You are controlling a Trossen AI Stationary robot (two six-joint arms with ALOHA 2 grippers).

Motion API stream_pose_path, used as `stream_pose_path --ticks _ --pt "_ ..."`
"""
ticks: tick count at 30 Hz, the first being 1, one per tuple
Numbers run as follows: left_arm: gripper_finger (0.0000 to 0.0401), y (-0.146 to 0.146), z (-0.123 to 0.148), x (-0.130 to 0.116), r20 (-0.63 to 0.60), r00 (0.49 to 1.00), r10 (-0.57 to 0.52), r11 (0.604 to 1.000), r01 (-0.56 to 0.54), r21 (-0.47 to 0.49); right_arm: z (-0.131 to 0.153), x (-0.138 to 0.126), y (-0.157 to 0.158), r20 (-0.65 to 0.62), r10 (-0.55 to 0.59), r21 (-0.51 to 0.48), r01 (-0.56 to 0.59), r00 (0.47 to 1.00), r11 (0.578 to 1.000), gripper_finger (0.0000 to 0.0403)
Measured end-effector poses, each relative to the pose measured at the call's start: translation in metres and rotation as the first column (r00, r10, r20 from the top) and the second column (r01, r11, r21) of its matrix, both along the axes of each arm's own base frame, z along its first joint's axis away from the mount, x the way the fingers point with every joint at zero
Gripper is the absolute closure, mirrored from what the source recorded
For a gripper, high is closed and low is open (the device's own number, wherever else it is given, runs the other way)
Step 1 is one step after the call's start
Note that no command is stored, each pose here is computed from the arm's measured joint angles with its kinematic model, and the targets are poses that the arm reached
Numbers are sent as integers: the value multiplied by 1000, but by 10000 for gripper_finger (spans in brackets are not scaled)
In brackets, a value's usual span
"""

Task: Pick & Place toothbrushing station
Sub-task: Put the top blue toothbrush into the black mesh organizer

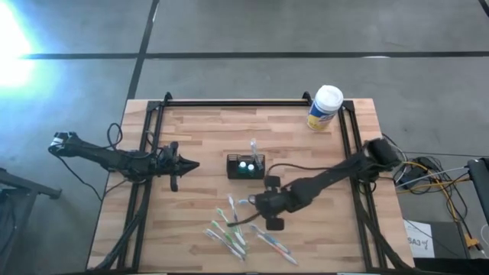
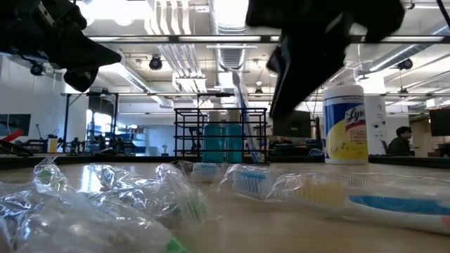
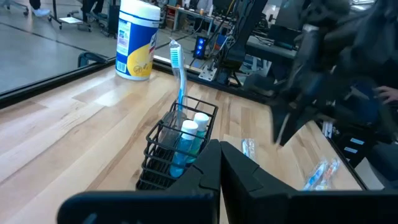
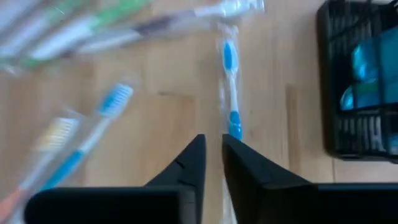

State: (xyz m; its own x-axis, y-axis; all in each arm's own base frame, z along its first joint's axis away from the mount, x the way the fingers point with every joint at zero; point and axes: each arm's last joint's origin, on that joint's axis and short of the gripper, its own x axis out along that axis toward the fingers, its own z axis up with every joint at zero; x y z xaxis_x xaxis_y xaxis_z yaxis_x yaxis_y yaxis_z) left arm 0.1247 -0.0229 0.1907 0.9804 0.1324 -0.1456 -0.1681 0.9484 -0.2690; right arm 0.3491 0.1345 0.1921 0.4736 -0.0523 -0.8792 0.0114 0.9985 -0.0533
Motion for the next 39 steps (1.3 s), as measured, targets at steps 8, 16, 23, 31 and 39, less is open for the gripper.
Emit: stream_pose_path --ticks 8,16,23,31,39 --pt "398 0 0 0 -1 1000 -3 1000 3 0 -45 15 -11 -130 -16 -6 15 991 1000 249" --pt "398 0 0 0 -3 1000 -16 1000 16 -5 -75 21 -16 -218 -13 4 14 976 1000 232" --pt "398 0 0 0 -4 1000 -15 1000 15 -5 -77 21 -17 -225 -31 18 36 974 999 304" --pt "398 -1 -1 0 -26 999 -40 993 43 106 -46 20 -20 -101 -43 4 44 994 999 384" --pt "398 -3 1 3 5 993 -115 986 113 120 37 16 -15 305 38 32 -50 952 998 389"
